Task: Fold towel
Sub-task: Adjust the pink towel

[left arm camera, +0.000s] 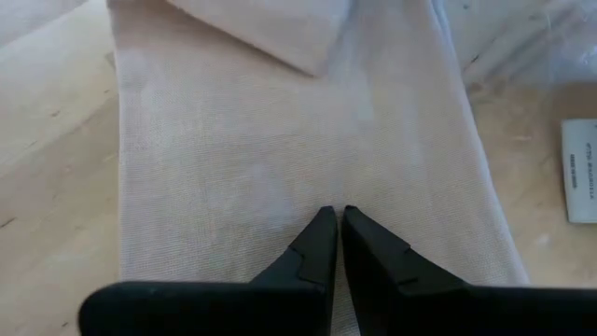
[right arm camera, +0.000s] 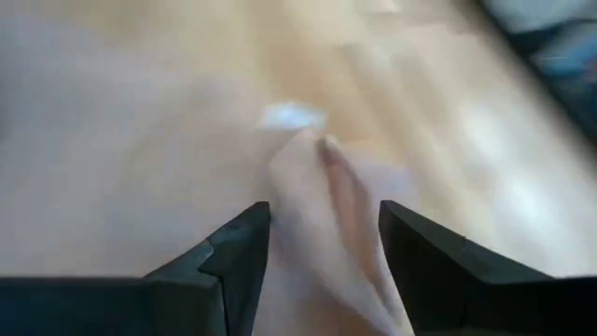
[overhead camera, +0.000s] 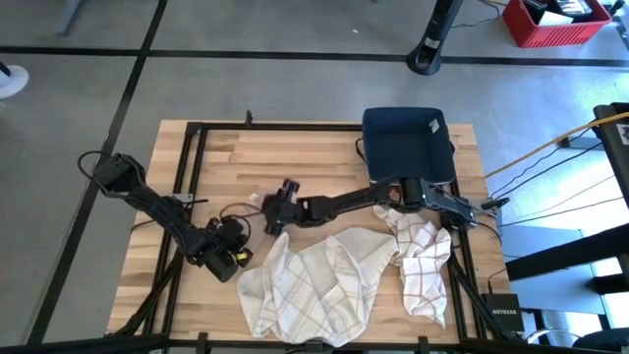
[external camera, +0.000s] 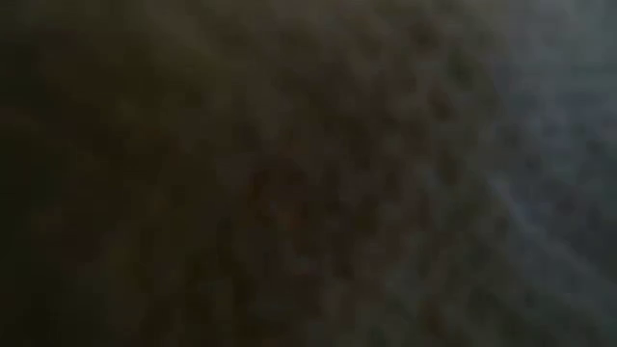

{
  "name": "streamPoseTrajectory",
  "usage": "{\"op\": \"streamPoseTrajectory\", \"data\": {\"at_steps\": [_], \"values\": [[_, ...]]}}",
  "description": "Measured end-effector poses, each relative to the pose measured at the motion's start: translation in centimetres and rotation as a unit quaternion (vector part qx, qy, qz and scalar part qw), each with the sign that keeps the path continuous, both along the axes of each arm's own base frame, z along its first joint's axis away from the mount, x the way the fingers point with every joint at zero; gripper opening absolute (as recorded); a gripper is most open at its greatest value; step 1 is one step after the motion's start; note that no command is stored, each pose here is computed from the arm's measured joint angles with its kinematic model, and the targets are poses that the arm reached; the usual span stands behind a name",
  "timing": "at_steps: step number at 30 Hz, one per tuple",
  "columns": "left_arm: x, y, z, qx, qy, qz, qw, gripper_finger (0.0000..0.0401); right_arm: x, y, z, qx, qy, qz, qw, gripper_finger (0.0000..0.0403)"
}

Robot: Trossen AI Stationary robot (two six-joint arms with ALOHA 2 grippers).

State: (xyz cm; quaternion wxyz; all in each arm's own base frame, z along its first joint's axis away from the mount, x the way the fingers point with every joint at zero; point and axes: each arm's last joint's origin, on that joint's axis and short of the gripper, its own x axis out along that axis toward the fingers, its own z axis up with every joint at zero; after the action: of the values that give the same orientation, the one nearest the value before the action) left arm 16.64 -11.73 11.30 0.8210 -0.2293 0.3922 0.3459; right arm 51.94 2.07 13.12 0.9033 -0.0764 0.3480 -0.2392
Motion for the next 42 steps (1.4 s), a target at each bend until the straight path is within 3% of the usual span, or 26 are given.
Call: {"op": "streamPoseTrajectory", "data": {"at_steps": [4,8,14,16,18,23,33,37,40,42], "values": [[-0.3,-0.4,0.0,0.0,0.0,-0.011,1.0,0.0017,-0.8,-2.2,-0.4,-0.053,0.045,-0.063,0.996,0.0207],[-0.4,-0.6,0.0,0.0,0.001,-0.018,1.0,0.0017,-1.3,-2.7,1.1,-0.021,0.055,-0.05,0.997,0.0207],[-0.4,-0.6,0.0,0.002,0.0,-0.017,1.0,0.0017,-0.7,1.4,3.3,0.071,0.013,0.115,0.991,0.0207],[-0.4,-0.6,0.0,0.002,-0.001,-0.017,1.0,0.0017,-0.5,2.8,2.9,0.082,0.012,0.175,0.981,0.0207],[-0.4,-0.6,0.0,0.002,-0.001,-0.017,1.0,0.0017,-0.4,3.7,2.0,0.068,0.02,0.196,0.978,0.0207],[-0.4,-0.6,0.0,0.001,-0.004,-0.017,1.0,0.0017,-0.2,3.0,-1.3,0.015,0.057,0.138,0.989,0.0207],[-0.3,-0.6,0.0,0.001,-0.007,-0.019,1.0,0.0017,0.3,1.0,0.0,-0.054,0.024,0.041,0.997,0.0207],[-0.3,-0.7,0.0,-0.001,-0.009,-0.02,1.0,0.0017,-0.2,-1.6,0.4,-0.122,0.032,-0.08,0.989,0.0207],[-0.3,-0.8,0.0,-0.003,-0.011,-0.023,1.0,0.0017,-0.6,-3.5,1.0,-0.109,0.036,-0.116,0.987,0.0207],[-0.4,-0.9,0.0,-0.003,-0.011,-0.025,1.0,0.0017,-0.8,-3.7,2.3,-0.077,0.041,-0.1,0.991,0.0207]]}}
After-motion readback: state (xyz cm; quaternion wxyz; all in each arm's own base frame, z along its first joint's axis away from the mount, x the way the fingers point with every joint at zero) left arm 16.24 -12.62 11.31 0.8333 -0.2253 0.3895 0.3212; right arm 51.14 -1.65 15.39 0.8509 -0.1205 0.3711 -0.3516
